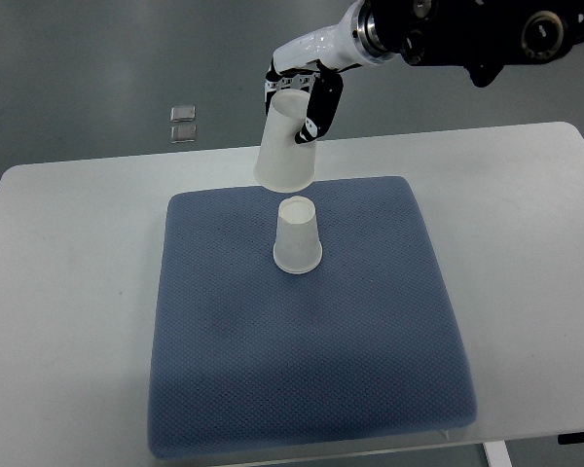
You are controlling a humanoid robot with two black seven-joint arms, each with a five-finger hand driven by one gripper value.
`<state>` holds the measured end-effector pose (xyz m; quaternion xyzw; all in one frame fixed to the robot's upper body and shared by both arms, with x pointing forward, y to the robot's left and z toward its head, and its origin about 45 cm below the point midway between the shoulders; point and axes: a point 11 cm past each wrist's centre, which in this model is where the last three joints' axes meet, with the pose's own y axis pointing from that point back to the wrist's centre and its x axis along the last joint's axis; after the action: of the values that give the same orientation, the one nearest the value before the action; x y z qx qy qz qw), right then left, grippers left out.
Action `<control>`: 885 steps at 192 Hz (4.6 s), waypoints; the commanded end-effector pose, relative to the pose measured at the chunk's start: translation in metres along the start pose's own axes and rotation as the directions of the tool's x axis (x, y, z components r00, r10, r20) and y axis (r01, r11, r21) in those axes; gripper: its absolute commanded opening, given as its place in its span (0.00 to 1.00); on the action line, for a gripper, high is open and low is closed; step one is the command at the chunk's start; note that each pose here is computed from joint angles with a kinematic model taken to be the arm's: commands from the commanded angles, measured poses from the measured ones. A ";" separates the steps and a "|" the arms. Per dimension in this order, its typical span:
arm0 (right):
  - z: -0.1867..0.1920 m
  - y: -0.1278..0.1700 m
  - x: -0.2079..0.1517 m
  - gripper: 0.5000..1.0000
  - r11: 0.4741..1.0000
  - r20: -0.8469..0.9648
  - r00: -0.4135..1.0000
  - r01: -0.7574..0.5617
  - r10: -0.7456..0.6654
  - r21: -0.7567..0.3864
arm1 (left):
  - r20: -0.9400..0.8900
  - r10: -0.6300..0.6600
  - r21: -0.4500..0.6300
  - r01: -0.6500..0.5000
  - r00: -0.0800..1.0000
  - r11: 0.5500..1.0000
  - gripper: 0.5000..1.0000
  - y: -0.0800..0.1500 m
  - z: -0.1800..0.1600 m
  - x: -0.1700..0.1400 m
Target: Stack paper cups
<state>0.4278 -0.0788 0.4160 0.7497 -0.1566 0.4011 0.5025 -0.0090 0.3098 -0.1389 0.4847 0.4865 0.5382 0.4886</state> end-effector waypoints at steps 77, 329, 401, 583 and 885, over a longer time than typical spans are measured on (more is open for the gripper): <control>0.000 -0.018 -0.021 0.36 1.000 -0.002 1.000 0.028 -0.028 -0.002 | 0.000 0.001 0.000 -0.001 1.000 1.000 1.00 0.000 0.000 0.000; 0.015 -0.032 -0.045 0.48 0.999 0.022 0.999 0.040 -0.040 -0.022 | 0.000 0.000 0.000 0.000 1.000 1.000 1.00 0.000 0.000 0.000; 0.016 -0.035 -0.051 0.53 0.998 0.028 0.998 0.051 -0.051 -0.021 | 0.000 0.000 0.000 0.000 1.000 1.000 1.00 0.000 0.000 0.000; 0.019 -0.033 -0.044 0.68 1.000 0.058 0.998 0.008 -0.008 -0.009 | -0.001 0.001 0.002 -0.001 1.000 1.000 1.00 0.000 -0.001 0.000; 0.189 -0.096 -0.160 0.84 0.789 0.844 -0.521 -0.569 -0.126 -0.233 | 0.004 -0.004 0.005 0.004 1.000 1.000 1.00 0.000 -0.002 -0.001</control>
<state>0.4722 -0.2103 0.2179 0.7384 -0.5874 -0.2950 -0.1506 -0.0106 0.3085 -0.1390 0.4862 0.4880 0.5350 0.4892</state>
